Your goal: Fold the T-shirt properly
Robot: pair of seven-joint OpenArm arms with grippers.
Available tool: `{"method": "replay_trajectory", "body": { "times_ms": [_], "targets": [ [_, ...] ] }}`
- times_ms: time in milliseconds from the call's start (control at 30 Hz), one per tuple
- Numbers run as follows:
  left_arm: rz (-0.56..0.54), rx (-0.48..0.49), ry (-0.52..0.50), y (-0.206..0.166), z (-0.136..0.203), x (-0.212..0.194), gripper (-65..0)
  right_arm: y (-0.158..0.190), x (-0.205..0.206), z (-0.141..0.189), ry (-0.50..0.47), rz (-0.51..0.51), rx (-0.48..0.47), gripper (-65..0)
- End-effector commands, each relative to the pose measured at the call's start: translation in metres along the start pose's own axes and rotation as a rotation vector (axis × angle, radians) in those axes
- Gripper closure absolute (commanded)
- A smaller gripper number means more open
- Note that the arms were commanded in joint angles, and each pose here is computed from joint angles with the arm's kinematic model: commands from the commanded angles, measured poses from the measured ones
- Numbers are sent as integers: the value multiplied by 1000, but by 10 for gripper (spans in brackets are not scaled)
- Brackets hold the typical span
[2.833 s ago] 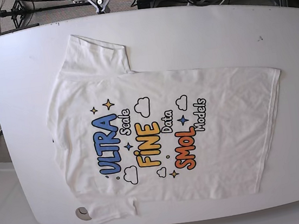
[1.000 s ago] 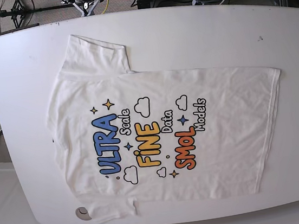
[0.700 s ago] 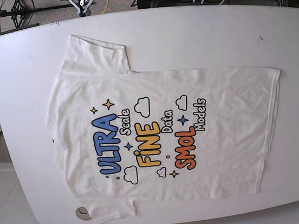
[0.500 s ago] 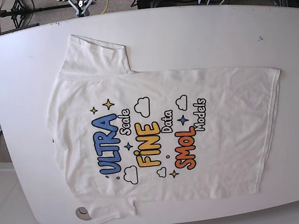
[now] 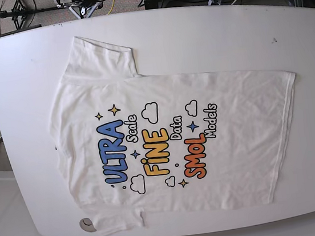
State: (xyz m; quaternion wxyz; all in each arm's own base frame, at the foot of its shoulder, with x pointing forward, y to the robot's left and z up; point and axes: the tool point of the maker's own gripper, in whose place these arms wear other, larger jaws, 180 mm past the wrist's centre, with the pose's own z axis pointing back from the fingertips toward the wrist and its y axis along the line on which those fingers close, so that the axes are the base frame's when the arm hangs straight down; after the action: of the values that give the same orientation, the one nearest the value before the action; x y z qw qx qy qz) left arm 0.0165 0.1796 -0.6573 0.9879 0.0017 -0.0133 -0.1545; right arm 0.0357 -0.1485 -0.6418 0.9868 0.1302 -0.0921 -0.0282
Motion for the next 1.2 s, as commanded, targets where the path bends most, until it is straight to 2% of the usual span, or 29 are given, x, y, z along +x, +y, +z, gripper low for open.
{"method": "replay_trajectory", "body": {
  "times_ms": [0,200,400,600,667,733,867,1000,1167],
  "targets": [
    [-34,45,-29,17,3,5,0,-5,-4,4,-12,13,-18,-3],
    [-46,65,-40,25,8,-4,0,-13,-12,13,-14,44,-42,-3],
    [20,41,-57,28,15,-20,0,-15,-29,18,14,45,-40,-2],
    [97,87,-106,53,31,-29,0,-27,-35,30,-16,22,-64,-2],
    [162,153,-189,85,50,-24,0,-47,-38,48,-52,27,-106,-3],
    [172,174,-216,95,60,-26,0,-54,-37,56,-73,30,-122,-2],
    [177,209,-266,110,77,-26,0,-66,-32,72,-117,36,-154,-1],
    [134,239,-317,112,91,-17,0,-74,-24,94,-179,36,-187,0],
    [90,252,-318,112,95,-18,0,-74,-20,106,-207,46,-200,0]
  ]
}}
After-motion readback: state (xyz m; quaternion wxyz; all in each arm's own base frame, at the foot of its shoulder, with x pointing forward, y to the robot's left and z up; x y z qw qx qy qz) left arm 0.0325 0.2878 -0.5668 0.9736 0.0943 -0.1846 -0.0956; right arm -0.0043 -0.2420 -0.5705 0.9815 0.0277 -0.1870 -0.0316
